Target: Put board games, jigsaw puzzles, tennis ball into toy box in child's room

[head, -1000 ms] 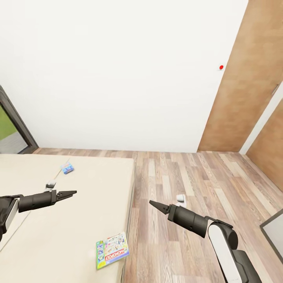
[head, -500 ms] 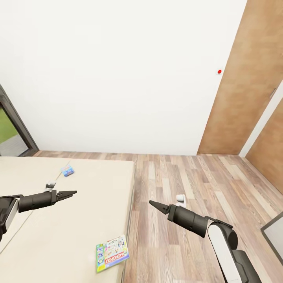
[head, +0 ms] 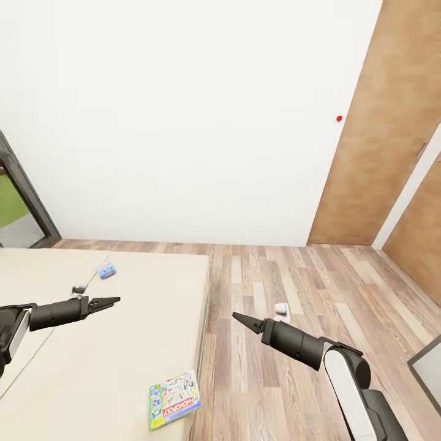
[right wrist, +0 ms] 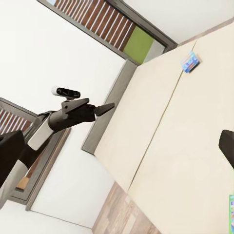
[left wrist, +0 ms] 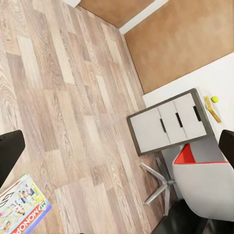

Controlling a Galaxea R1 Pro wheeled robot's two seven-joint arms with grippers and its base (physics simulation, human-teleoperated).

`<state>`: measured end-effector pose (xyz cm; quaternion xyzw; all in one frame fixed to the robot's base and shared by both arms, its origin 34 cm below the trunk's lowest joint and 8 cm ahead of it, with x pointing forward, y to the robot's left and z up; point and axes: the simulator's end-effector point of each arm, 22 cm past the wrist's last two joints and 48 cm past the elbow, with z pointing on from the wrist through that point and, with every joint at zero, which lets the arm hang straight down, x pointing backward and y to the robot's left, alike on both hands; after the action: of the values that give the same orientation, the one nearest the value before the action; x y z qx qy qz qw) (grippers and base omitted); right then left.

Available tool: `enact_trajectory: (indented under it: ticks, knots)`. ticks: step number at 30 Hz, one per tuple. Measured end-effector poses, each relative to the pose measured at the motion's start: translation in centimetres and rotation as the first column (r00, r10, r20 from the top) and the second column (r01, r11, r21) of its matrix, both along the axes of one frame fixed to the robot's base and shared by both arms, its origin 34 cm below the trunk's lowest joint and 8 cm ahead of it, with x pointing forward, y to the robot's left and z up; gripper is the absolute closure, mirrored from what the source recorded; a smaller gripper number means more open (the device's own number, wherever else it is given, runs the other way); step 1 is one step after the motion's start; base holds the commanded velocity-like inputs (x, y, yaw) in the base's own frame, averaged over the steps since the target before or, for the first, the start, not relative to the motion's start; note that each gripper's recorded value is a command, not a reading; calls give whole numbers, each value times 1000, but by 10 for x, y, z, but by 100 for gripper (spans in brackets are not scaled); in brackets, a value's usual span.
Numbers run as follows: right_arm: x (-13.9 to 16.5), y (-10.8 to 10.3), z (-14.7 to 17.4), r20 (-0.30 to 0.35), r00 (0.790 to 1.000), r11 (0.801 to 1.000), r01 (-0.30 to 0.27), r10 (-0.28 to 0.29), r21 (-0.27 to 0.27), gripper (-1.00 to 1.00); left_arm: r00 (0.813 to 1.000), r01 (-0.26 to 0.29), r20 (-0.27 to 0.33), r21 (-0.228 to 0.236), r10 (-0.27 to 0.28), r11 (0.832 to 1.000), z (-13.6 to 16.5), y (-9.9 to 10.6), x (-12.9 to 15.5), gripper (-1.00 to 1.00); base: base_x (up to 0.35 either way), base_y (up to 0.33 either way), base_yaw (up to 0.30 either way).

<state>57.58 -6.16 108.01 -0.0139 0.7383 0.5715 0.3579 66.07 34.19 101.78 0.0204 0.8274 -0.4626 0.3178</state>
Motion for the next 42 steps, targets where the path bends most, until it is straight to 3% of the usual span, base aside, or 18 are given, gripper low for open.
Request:
enact_trajectory:
  ticks: [42]
  knots:
    - [-5,0,26,56,998,1000,1,-1,2,-100,998,3,55,0,-2,1000,30,-2,-2,-100,0,-18,12]
